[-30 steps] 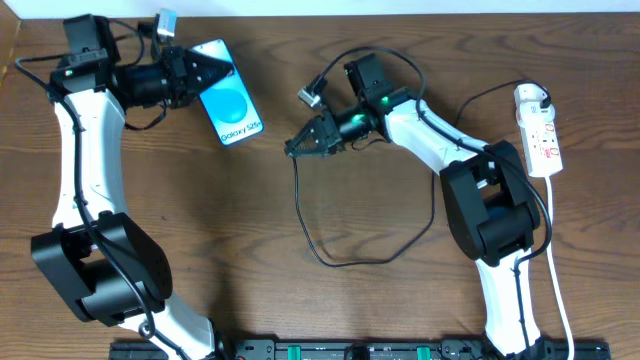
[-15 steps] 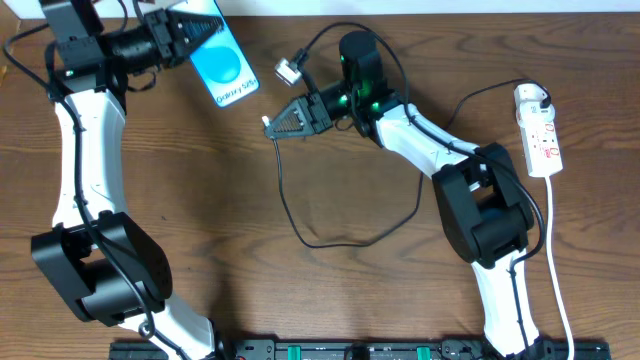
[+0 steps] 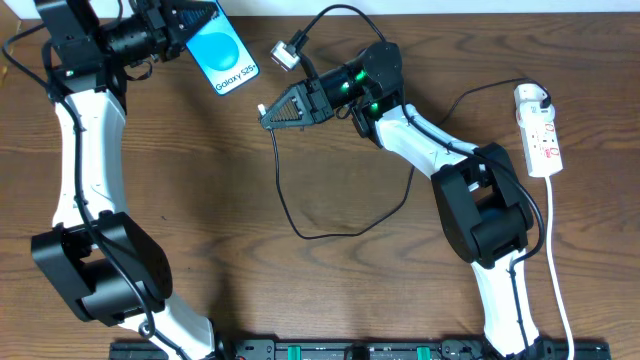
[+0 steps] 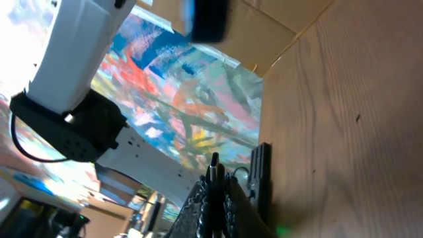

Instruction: Plug charger to phone and switch on socket

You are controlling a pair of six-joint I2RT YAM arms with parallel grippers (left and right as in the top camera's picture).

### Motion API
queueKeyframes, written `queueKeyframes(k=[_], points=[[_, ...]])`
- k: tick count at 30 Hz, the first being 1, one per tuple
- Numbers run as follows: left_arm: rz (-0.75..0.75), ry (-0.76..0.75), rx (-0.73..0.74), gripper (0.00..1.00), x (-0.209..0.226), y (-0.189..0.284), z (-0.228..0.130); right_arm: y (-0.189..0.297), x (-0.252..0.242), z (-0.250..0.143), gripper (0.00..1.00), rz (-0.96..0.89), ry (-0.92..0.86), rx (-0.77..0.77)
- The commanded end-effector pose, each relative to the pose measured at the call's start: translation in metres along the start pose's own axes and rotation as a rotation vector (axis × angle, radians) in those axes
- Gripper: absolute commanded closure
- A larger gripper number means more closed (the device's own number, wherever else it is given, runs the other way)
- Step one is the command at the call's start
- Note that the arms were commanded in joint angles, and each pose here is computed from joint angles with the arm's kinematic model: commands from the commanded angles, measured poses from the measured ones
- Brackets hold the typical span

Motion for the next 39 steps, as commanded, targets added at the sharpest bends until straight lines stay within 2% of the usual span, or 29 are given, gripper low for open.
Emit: queueKeyframes(k=[1,14,39], points=[[-0.08,-0.046,0.041,0.92,-0.027,-0.006,-0.001,-0.001,0.003,0.002,0.97,0.004,-0.059,-0.012],[-0.167,-0.17,0.094,0.92,-0.042,-0.02,-0.012,-0.001,0.013,-0.001,0.99,0.01,0.012,-0.013],[-0.225,-0.167,0.142,0.93,-0.054,-0.036,-0.022,0.001,0.021,-0.002,0.99,0.015,0.113,-0.021]])
Point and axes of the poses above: each gripper's point midway between its finger pads, its own y axis back along the fingers, its own x axis along the line the jaws close on, z = x × y, the point moved 4 cm from there along y, back along the fingers, and after that the axes turned 15 degrees about -y, right-handed, at the moved point
